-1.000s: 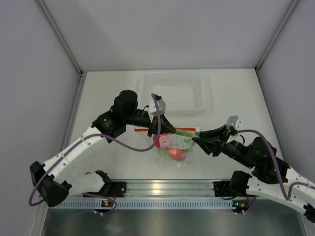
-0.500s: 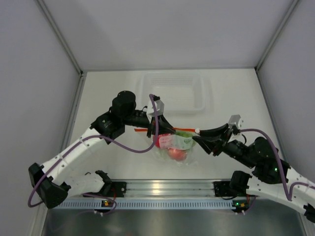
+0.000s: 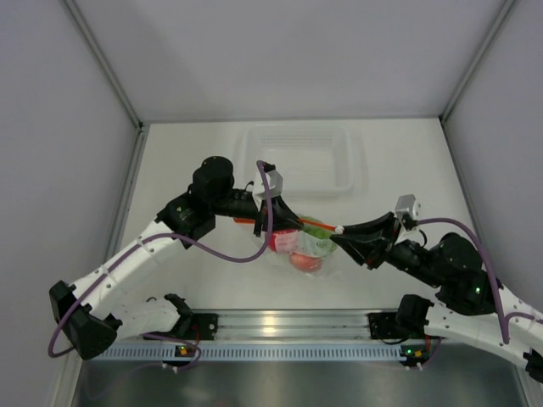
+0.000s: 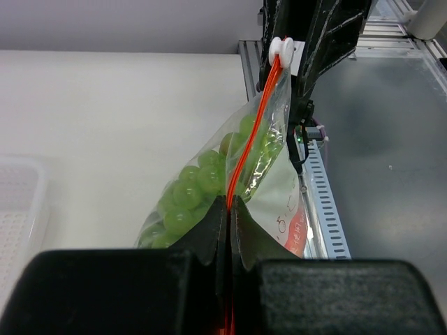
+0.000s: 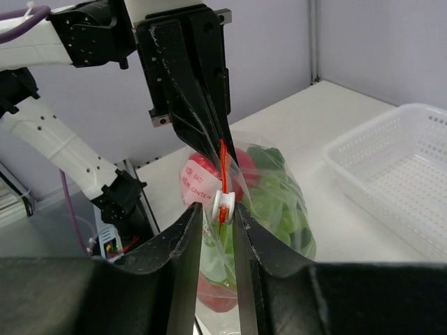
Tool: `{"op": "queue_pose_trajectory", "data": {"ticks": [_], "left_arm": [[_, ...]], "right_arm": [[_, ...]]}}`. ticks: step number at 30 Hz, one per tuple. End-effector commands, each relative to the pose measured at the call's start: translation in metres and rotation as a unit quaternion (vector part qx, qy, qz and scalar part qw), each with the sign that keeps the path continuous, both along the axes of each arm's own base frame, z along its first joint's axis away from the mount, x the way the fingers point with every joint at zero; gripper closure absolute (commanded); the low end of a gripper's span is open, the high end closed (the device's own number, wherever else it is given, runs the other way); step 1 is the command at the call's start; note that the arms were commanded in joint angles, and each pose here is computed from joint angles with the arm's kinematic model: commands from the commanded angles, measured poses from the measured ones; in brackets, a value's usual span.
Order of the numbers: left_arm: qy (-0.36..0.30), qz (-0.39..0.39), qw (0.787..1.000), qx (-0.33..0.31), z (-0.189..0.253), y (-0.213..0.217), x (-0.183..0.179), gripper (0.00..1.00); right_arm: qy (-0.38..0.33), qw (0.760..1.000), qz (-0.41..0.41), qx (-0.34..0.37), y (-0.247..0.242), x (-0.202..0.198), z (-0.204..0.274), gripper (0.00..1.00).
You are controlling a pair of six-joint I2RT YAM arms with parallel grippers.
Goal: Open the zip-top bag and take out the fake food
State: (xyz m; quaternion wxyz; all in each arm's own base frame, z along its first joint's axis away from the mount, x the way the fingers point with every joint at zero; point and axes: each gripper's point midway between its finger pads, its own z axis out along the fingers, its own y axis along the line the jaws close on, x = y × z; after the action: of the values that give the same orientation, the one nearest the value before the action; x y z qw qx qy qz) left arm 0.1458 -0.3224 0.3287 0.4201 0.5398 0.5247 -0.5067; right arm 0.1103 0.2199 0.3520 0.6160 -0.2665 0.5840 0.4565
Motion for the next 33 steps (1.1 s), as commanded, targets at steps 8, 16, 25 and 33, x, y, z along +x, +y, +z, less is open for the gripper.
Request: {"op": "queue_pose_trajectory", "data": {"ticks": [8,16,25,33], "left_arm": [[-0.047,-0.003,0.997,-0.058,0.037,0.001,-0.005,1.0],[-0.047,-0.003,0.997,-0.063,0.038,0.002,-0.007,1.0],[-0.036,-0.003,0.998,-0.06,0.034,-0.001,-0.005,1.0],[-0.033,-0.005,0.997,-0.063,0.034,-0.001,-0.006,1.0]], "right_arm": [[-0.014,0.999,-0.025,0.016,-0.004,0.009,0.013,0.7],[-0.013,0.999,-0.031,0.018,-0.006,0.01,0.01,0.73],[-0.019,0.999,-0.029,0.02,-0.006,0.009,0.01,0.78],[-0.015,0.999,-0.029,0.014,-0.006,0.009,0.004,0.79]]}}
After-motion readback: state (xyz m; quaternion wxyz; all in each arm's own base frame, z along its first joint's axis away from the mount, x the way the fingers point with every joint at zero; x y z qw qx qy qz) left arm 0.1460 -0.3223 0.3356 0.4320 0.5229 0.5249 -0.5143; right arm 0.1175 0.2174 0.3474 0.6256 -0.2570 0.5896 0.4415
